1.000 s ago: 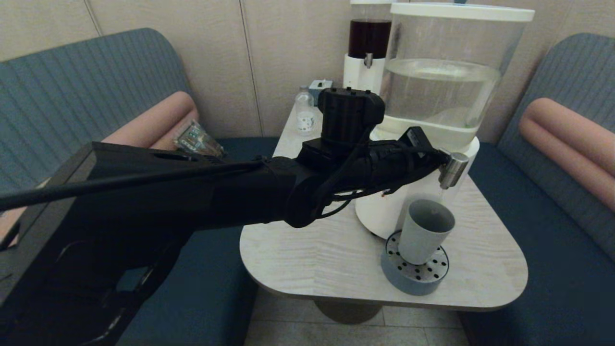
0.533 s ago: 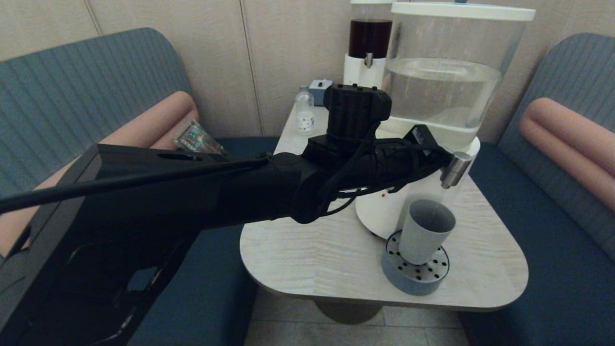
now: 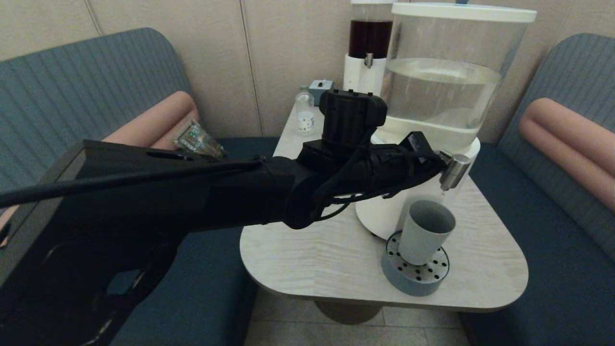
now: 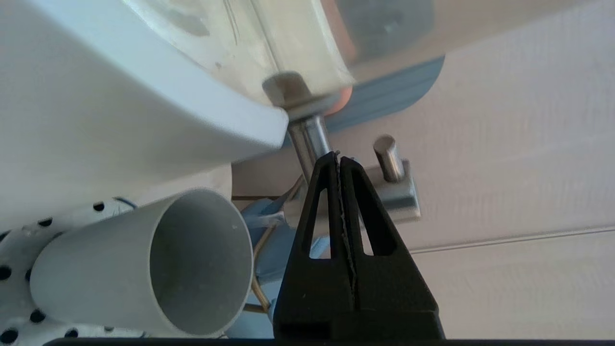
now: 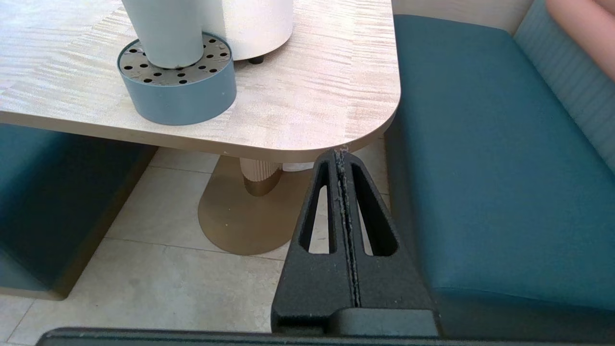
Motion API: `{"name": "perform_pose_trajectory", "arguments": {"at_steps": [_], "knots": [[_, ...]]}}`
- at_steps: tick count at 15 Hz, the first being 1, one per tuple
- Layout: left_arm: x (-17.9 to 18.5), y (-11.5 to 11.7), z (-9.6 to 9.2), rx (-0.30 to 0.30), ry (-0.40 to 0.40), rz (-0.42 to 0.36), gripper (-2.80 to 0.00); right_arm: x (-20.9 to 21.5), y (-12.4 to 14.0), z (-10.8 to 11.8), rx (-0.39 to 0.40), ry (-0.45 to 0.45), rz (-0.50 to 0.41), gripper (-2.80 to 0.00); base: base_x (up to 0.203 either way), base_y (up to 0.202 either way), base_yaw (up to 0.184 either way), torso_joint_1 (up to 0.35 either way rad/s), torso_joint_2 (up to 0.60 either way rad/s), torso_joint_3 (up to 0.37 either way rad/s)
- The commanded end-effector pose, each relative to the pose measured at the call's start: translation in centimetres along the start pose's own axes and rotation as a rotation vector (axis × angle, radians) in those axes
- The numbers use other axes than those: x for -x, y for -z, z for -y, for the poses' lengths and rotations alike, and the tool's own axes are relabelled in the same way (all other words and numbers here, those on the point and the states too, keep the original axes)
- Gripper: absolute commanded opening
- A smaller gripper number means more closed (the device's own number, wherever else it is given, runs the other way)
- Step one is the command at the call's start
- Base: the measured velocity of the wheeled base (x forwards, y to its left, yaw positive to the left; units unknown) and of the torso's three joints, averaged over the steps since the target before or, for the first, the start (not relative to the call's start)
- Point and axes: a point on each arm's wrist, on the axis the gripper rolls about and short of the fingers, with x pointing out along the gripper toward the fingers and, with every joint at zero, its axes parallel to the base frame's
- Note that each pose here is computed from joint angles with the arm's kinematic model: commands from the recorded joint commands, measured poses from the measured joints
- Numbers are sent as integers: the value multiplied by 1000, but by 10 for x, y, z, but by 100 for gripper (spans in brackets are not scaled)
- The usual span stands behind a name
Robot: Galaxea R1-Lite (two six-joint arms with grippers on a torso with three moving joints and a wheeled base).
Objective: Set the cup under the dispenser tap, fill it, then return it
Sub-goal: Turn off the faucet
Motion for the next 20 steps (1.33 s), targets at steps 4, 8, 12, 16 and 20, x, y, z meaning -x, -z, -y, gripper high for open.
{"name": "perform_pose_trajectory", "arguments": {"at_steps": [4,8,12,16,20], "knots": [[19,-6,18,-4,18,16,-280,0,0,0,0,-1,0,-280,0,0,0,0,0,0],[26,-6,18,-6,8,15,-280,0,0,0,0,-1,0,-280,0,0,0,0,0,0],[24,-6,17,-10,11,18,-280,0,0,0,0,-1,0,-280,0,0,0,0,0,0],[21,-6,14,-16,14,21,-280,0,0,0,0,-1,0,-280,0,0,0,0,0,0],[14,-6,8,-16,12,18,-280,0,0,0,0,-1,0,-280,0,0,0,0,0,0]]}}
